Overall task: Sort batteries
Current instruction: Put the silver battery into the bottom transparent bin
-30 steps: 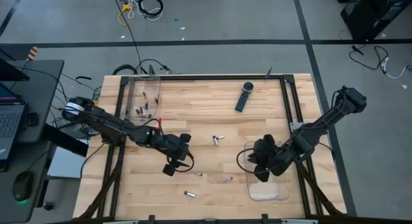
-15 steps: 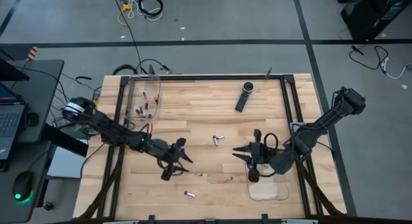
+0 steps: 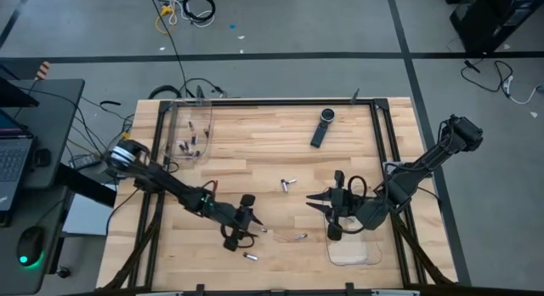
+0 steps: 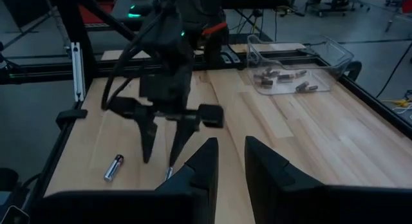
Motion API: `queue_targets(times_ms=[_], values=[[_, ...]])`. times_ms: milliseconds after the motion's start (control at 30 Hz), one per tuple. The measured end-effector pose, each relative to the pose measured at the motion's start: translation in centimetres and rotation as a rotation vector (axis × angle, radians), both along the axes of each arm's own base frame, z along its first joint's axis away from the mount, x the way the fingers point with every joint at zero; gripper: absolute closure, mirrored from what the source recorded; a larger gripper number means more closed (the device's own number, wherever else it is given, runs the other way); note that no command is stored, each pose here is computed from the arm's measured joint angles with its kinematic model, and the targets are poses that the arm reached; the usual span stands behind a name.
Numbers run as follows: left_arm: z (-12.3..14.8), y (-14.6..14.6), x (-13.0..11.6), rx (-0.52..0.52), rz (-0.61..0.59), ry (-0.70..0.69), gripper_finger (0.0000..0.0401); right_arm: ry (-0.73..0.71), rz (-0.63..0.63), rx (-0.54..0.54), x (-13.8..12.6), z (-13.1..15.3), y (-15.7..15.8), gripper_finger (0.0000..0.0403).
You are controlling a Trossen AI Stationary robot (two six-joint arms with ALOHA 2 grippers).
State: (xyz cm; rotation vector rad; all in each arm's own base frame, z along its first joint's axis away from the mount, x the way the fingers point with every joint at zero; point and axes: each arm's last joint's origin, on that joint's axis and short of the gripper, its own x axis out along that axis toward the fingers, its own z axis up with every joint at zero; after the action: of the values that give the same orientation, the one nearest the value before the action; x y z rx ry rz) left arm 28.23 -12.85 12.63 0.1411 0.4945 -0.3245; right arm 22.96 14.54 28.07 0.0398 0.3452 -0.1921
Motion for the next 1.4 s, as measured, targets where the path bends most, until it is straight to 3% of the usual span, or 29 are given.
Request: queue_targets(times_ms=[133, 500, 700, 1067, 1400], values=[[-0.9, -0.4, 0.6, -0.023, -0.029, 0.033, 0.0208, 0.0, 0.001, 0.0, 0.0, 0.0, 0.0, 0.034], [-2.8, 0.5, 1.0, -0.043, 0.051, 0.111, 0.0214, -0.004, 0.009, -0.011, 0.0, 0.1, 0.0, 0.034], [-3.0, 0.6, 0.9, -0.044, 0.063, 0.138, 0.0258, -0.007, 0.009, -0.009, 0.0, 0.1, 0.0, 0.034], [-3.0, 1.0, 0.9, -0.059, 0.088, 0.15, 0.0386, -0.004, 0.014, -0.022, 0.0, 0.1, 0.0, 0.034], [-2.8, 1.0, 0.9, -0.059, 0.082, 0.145, 0.0387, 0.0, 0.021, -0.04, 0.0, 0.1, 0.0, 0.0339]])
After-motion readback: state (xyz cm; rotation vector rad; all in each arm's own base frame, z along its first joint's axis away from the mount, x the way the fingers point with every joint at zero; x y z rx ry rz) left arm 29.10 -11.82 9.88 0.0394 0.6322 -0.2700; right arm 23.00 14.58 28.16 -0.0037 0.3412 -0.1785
